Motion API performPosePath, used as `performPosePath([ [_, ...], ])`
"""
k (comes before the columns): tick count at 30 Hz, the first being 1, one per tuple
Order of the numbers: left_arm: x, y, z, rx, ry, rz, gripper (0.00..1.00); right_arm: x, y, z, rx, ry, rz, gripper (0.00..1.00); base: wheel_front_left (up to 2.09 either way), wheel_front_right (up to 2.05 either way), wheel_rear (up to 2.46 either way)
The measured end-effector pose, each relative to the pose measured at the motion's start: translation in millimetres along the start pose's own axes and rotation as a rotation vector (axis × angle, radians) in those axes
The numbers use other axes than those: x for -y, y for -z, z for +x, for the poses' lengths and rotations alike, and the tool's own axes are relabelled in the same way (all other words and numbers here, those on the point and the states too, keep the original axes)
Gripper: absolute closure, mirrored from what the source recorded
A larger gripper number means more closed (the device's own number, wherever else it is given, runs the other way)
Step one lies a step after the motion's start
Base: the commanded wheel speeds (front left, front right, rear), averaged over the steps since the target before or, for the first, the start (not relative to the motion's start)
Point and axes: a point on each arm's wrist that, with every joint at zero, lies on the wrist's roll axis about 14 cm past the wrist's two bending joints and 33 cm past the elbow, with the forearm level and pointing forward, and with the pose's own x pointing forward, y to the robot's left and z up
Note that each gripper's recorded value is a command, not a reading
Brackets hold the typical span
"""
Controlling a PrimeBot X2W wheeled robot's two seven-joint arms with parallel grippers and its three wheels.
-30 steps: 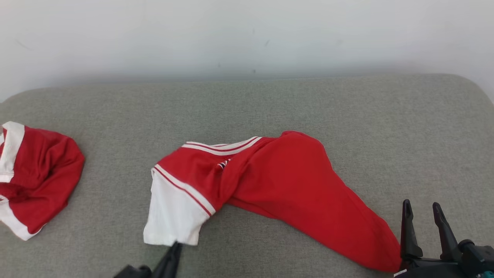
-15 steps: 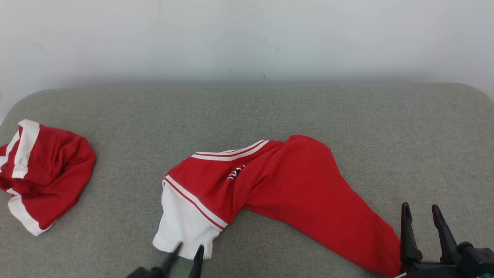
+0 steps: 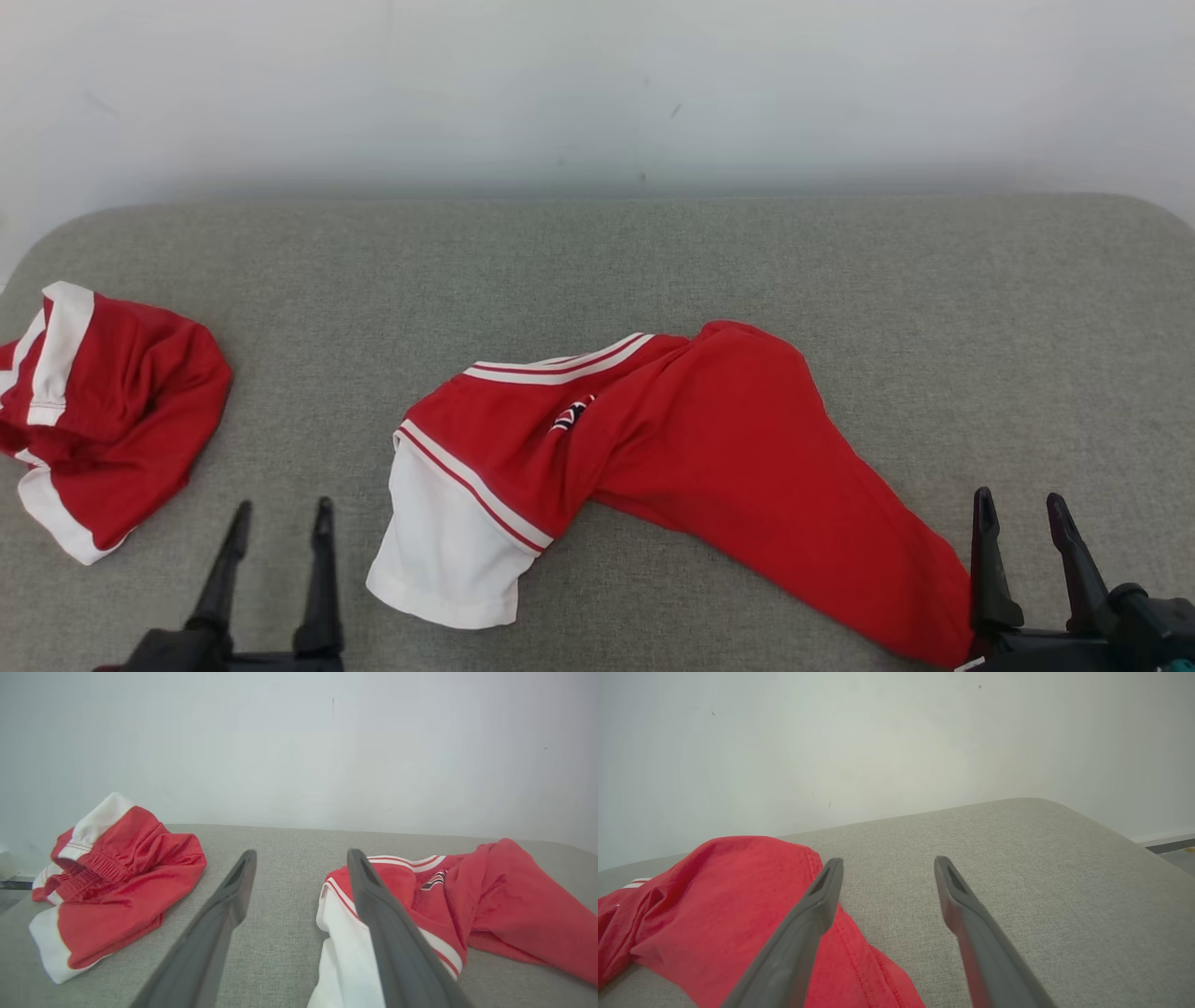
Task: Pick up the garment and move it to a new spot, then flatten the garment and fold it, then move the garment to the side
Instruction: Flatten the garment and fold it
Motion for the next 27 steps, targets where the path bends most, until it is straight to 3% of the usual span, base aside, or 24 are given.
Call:
performPosePath([
  [4,-15,-1,-3,0.008,-0.069,-0.002,0.0,-1,1,2,-0.001,-0.002,0.002,0.0,0.0,0.0,0.0],
  [15,-30,14,-14,-0.038,-0.12,-0.013,0.0,-9,9,8,-0.024,-0.028,0.009,0.0,0.0,0.0,0.0],
  [27,-27,21,-14,-0.054,-0.123,-0.058,0.0,-94,2,68,-0.015,-0.317,-0.051,0.0,0.0,0.0,0.0],
])
